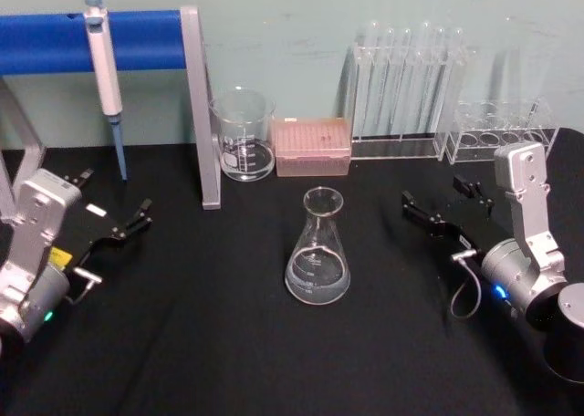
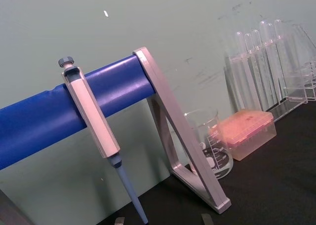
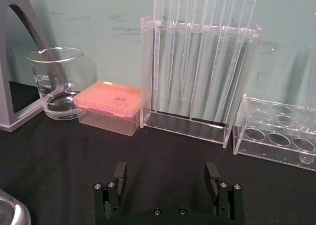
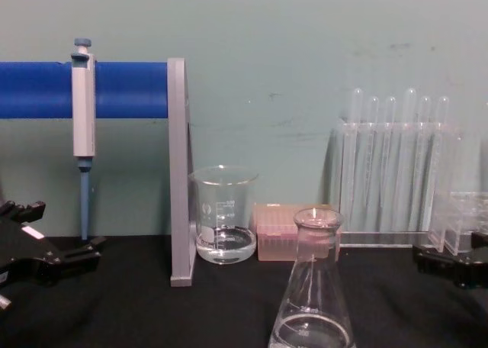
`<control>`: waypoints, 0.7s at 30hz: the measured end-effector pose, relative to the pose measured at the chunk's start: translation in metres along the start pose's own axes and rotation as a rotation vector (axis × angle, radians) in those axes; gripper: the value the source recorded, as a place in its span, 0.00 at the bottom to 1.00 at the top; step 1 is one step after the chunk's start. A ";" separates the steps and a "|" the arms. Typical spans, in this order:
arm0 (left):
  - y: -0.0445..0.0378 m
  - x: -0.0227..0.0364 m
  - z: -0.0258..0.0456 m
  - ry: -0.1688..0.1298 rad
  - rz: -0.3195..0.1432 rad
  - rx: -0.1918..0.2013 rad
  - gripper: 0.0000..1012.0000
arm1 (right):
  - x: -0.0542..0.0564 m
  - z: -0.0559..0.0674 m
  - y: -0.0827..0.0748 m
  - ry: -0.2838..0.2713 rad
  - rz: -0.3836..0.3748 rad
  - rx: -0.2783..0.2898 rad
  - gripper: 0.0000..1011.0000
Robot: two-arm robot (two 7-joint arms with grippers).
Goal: Grasp the erlenmeyer flask with one hand, shake it three times, then place it back.
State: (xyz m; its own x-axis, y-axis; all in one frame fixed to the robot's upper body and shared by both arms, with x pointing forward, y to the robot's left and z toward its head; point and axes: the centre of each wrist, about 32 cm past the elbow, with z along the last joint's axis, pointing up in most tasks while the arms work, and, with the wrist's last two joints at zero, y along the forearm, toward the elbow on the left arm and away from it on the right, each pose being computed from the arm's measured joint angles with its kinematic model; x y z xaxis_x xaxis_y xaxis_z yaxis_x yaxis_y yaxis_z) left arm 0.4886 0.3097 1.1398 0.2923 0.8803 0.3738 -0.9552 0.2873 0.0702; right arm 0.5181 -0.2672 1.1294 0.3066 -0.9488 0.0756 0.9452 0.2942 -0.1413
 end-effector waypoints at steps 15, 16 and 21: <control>0.0000 0.0000 0.0000 0.000 0.000 0.000 0.99 | 0.000 0.000 0.000 0.000 0.000 0.000 0.99; 0.0000 0.0000 0.0000 0.000 0.000 0.000 0.99 | 0.000 0.000 0.000 0.000 0.000 0.000 0.99; 0.0000 0.0000 0.0000 0.000 0.000 0.000 0.99 | 0.000 0.000 0.000 0.000 0.000 0.000 0.99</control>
State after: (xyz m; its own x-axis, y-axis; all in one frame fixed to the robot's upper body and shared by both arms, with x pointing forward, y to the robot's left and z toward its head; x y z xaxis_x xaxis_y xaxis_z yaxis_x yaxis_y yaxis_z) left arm 0.4886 0.3097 1.1398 0.2922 0.8803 0.3737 -0.9553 0.2873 0.0702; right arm 0.5181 -0.2672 1.1294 0.3066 -0.9488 0.0755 0.9452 0.2942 -0.1414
